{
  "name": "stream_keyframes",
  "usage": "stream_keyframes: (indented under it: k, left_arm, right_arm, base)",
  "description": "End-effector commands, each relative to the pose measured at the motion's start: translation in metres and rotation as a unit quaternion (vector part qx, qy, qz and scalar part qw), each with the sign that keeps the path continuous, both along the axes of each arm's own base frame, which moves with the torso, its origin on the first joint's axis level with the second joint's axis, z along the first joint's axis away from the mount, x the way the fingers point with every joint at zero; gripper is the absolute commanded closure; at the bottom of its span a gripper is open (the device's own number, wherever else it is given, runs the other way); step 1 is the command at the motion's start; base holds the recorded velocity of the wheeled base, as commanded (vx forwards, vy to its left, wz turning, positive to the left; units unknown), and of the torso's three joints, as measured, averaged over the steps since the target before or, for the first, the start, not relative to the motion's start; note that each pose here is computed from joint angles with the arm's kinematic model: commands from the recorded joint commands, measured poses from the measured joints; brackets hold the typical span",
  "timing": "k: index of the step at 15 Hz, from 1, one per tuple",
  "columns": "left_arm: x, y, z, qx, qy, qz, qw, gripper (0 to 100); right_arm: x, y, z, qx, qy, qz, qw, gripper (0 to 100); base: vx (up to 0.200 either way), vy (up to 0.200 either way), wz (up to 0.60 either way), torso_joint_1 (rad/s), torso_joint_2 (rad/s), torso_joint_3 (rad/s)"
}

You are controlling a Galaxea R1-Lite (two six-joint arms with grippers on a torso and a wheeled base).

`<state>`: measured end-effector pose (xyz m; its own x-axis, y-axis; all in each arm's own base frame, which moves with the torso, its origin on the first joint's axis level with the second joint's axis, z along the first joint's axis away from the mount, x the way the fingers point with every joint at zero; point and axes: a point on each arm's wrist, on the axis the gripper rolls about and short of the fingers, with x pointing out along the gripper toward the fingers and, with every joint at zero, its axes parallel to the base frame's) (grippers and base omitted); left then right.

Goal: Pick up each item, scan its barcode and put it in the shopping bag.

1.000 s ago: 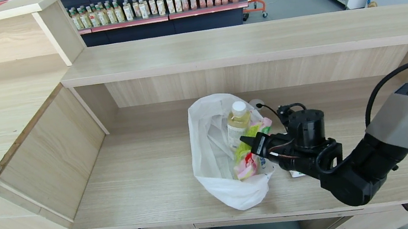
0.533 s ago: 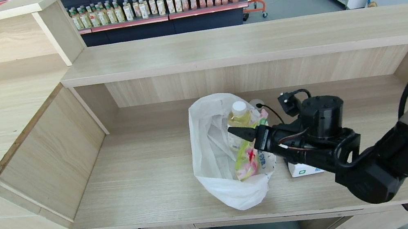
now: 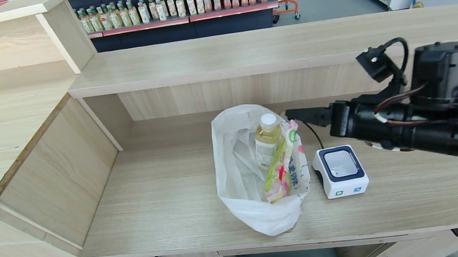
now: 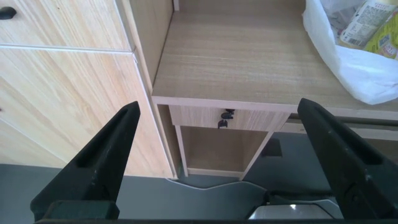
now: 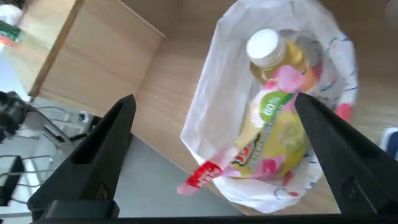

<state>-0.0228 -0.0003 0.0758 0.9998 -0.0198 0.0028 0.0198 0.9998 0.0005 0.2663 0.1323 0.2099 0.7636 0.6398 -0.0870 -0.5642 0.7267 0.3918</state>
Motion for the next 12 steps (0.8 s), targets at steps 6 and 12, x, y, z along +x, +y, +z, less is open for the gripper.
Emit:
stream_keyframes:
  k: [6,12]
  left_arm:
    - [0.000,0.000,0.000,0.000,0.001,0.000,1.0000,0]
    - [0.000,0.000,0.000,0.000,0.001,0.000,1.0000,0]
  right_arm:
    - [-0.107,-0.077,0.017,-0.209,-0.116,-0.137,0.961,0]
    - [-0.203,-0.115,-0.055,-0.216,-0.083,-0.229,0.945,0]
  base:
    - [0.000,0.000,0.00,0.000,0.00,0.000]
    - [0.000,0.000,0.00,0.000,0.00,0.000]
